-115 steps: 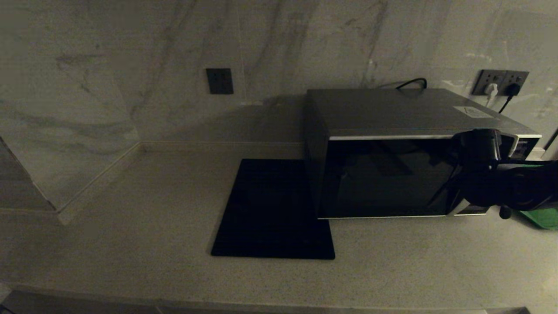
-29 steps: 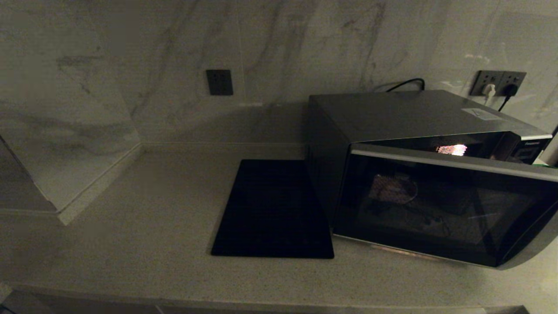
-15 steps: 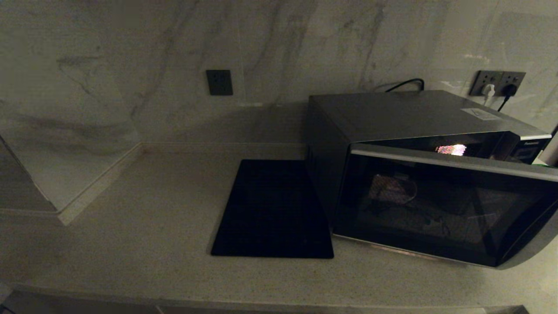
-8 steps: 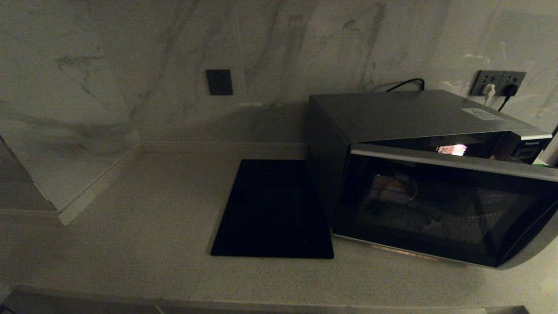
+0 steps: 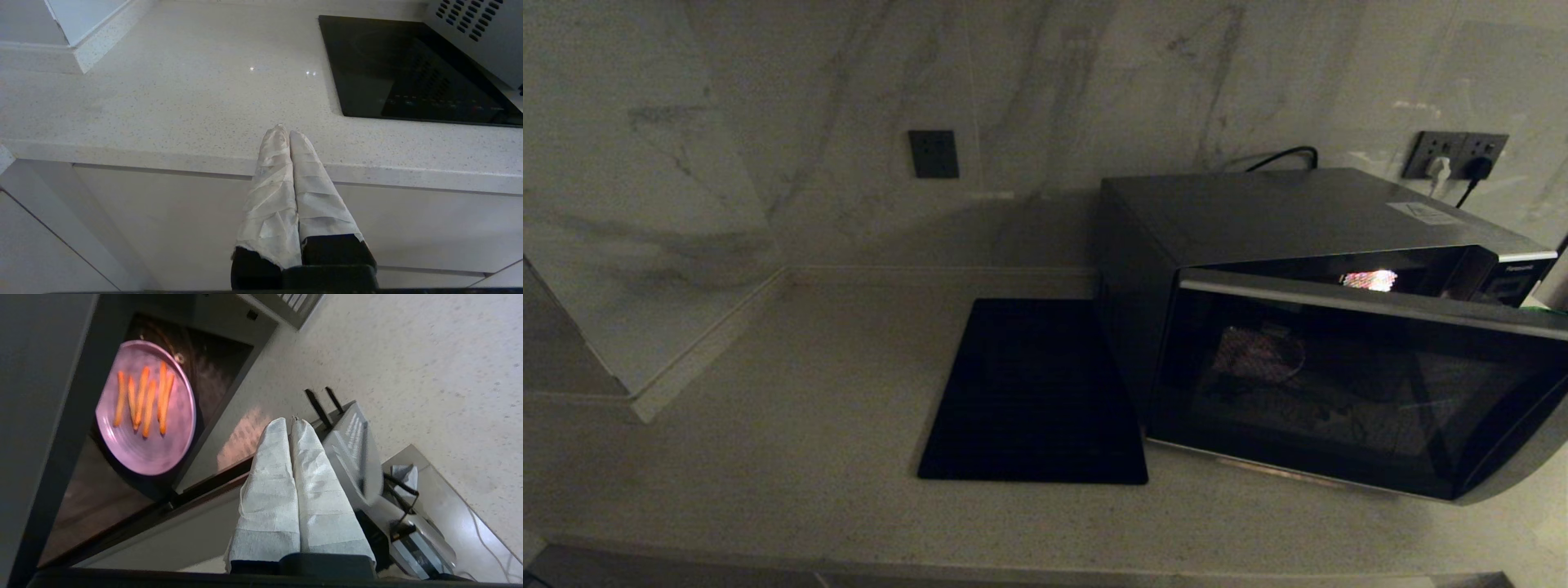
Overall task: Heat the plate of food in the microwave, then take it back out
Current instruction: Open the microwave oven
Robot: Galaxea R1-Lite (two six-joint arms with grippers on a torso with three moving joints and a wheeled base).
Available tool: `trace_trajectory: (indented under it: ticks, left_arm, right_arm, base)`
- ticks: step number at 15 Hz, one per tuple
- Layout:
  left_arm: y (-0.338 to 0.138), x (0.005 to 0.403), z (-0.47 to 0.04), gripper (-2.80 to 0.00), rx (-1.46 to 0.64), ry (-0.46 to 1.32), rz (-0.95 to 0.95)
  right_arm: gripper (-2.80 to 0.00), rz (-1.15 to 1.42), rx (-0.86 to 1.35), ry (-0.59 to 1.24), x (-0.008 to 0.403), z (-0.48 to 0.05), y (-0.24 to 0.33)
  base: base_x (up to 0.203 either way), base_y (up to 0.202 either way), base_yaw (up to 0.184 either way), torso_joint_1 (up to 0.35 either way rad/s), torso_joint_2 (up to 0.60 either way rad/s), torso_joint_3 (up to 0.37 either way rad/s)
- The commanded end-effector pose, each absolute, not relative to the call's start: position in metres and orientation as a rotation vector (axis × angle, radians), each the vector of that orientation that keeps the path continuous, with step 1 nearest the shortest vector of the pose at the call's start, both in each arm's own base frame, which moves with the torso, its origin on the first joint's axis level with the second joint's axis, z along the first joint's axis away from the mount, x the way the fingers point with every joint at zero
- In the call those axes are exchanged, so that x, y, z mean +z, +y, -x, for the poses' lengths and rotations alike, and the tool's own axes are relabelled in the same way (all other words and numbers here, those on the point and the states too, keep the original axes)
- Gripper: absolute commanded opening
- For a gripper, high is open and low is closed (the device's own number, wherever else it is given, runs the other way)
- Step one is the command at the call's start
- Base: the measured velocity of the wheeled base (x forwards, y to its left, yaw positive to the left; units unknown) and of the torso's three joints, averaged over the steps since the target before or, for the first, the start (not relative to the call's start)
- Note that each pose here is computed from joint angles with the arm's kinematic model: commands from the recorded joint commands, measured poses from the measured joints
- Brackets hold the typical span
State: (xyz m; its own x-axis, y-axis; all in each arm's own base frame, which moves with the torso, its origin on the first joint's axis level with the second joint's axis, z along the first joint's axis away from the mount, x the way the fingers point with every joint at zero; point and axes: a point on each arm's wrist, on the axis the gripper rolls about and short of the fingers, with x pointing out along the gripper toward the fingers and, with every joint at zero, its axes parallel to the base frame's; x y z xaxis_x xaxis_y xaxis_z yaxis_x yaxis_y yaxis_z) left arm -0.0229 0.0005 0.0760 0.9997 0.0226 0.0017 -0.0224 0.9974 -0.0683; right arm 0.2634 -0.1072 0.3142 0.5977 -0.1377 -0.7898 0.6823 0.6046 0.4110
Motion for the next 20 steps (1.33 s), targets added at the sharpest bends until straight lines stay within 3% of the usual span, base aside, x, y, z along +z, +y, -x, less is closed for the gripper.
trace_trajectory:
  ticks: [1, 8, 20]
  left_arm:
    - [0.001, 0.076, 0.023, -2.80, 0.023, -0.002, 0.069]
    - [0.001, 0.076, 0.023, -2.80, 0.023, -0.002, 0.069]
    - [0.001, 0.076, 0.023, -2.80, 0.023, -0.002, 0.069]
  right_arm:
    - [-2.80, -0.778, -0.520, 0.835, 0.306, -0.274, -0.102]
    - [-2.80, -0.762, -0.496, 0.965, 0.309, -0.246, -0.084]
    - [-2.80, -0.606, -0.231, 1.061, 0.324, -0.130, -0.015]
  base:
    - [0.000, 0.000, 0.000, 0.000, 0.00, 0.000]
    - [0.000, 0.000, 0.000, 0.000, 0.00, 0.000]
    - [0.000, 0.000, 0.000, 0.000, 0.00, 0.000]
